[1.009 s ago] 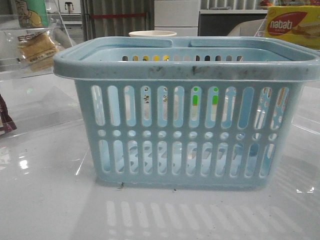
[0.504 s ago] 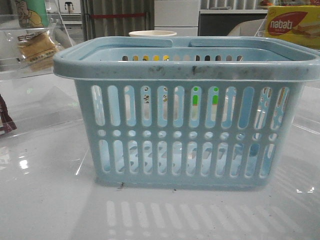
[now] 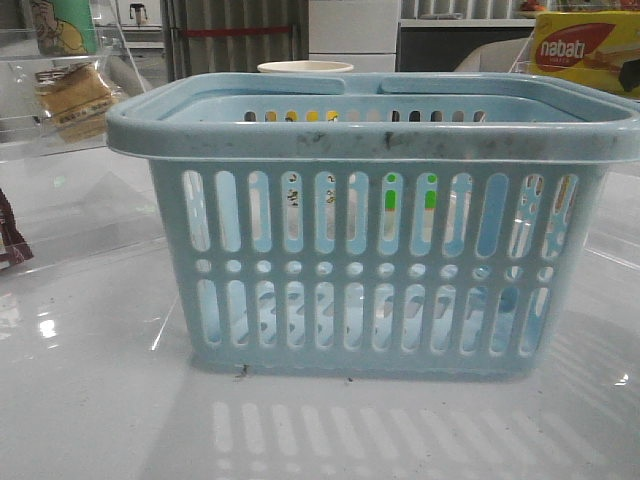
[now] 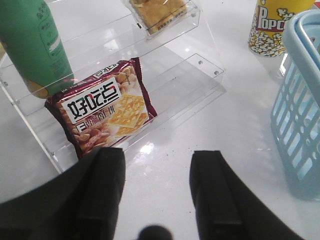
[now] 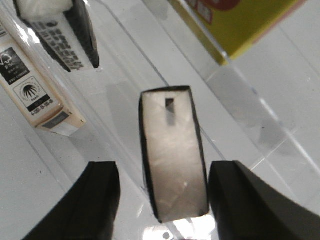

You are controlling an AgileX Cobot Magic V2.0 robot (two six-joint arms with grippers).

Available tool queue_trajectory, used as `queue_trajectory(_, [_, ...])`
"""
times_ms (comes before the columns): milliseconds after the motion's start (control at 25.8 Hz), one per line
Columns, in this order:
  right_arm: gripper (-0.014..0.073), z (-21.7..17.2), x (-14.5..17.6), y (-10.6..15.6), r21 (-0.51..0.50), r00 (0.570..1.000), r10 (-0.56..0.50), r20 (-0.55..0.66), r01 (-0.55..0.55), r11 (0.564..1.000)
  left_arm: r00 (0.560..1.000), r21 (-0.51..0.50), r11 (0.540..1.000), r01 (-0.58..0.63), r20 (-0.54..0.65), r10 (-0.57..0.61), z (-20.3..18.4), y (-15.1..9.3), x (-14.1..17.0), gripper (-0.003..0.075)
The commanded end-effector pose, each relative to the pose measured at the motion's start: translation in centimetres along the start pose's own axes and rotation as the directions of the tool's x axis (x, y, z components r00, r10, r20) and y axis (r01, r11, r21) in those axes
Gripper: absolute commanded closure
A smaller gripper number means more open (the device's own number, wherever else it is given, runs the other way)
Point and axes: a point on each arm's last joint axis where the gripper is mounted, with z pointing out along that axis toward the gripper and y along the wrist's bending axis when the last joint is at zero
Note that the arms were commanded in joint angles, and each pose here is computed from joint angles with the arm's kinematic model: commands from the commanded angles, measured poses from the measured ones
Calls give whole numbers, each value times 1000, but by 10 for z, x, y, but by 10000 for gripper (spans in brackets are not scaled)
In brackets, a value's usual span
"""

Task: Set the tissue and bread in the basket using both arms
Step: 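Carry the tissue pack into the blue basket and open the right gripper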

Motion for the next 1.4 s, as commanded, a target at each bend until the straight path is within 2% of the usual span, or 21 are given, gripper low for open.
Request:
queue_trajectory(0, [232, -30, -22, -7, 18, 987, -16, 157, 13, 1000, 995, -1, 1000, 9, 104, -9, -3, 0, -16, 339])
queue_trajectory(116, [343, -32, -22, -7, 18, 988, -15, 156, 12, 1000, 995, -1, 1000, 9, 104, -9, -3, 0, -16, 338])
queue_trajectory(310, [357, -52, -25, -6, 14, 984, -11, 179, 9, 1000, 995, -1, 1000, 9, 104, -9, -3, 0, -16, 338])
queue_trajectory(621, [357, -150, -25, 16, -48, 954, -17, 299, 33, 998, 995, -1, 1000, 9, 104, -9, -3, 0, -16, 338])
queue_trajectory(776, [357, -208, -13, 41, -123, 926, -73, 370, 126, 984, 995, -1, 1000, 9, 104, -9, -3, 0, -16, 338])
queue_trajectory(892, [357, -253, 2, 71, -235, 886, -126, 446, 252, 939, 995, -1, 1000, 9, 104, -9, -3, 0, -16, 338])
queue_trajectory(1047, [357, -277, 19, 112, -349, 854, -205, 477, 399, 848, 995, -1, 1000, 9, 104, -9, -3, 0, -16, 338])
queue_trajectory(1241, [357, -269, 38, 158, -424, 840, -306, 449, 502, 754, 995, -1, 1000, 9, 104, -9, -3, 0, -16, 338])
queue_trajectory(1358, [357, -246, 49, 179, -449, 844, -365, 393, 522, 725, 995, -1, 1000, 9, 104, -9, -3, 0, -16, 339])
